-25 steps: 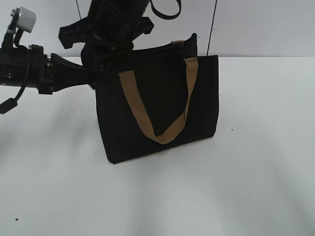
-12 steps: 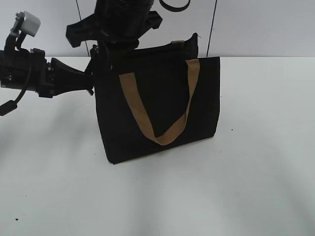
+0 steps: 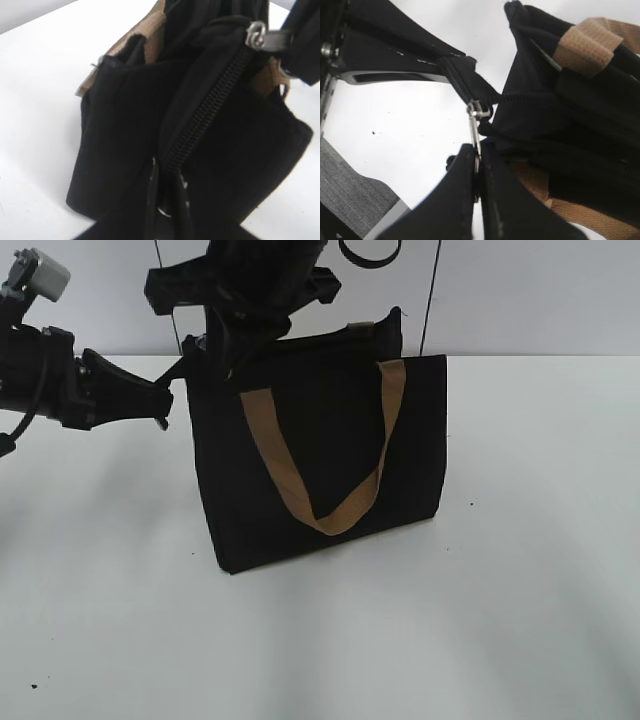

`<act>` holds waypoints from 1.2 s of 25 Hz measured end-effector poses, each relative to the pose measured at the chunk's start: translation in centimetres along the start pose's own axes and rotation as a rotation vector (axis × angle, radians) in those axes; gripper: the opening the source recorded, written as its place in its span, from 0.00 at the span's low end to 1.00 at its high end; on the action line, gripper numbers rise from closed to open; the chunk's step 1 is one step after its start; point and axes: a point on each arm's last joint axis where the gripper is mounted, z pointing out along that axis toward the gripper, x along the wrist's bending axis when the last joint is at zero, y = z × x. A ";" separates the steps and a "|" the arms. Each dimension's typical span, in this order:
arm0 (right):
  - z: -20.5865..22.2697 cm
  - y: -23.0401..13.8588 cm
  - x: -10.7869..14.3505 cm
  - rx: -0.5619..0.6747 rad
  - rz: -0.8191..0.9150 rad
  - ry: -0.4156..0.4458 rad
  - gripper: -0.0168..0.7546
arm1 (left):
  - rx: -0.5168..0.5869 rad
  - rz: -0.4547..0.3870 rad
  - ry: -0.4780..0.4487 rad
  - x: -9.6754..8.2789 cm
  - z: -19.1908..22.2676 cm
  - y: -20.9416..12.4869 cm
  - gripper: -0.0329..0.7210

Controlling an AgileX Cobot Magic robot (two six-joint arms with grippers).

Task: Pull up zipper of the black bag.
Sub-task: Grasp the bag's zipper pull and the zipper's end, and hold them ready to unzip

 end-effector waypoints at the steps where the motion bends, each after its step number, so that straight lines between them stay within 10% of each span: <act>1: -0.2 0.1 -0.1 -0.001 0.010 0.014 0.01 | 0.001 0.000 -0.001 0.0 0.0 0.0 0.09; 15: -3.0 1.2 -2.1 -0.046 0.182 0.136 0.01 | -0.002 -0.088 -0.019 -0.4 -0.3 0.7 0.09; 30: -4.4 1.7 -5.3 -0.020 0.761 0.312 0.01 | -0.020 -0.110 -0.039 -0.5 -0.4 1.1 0.09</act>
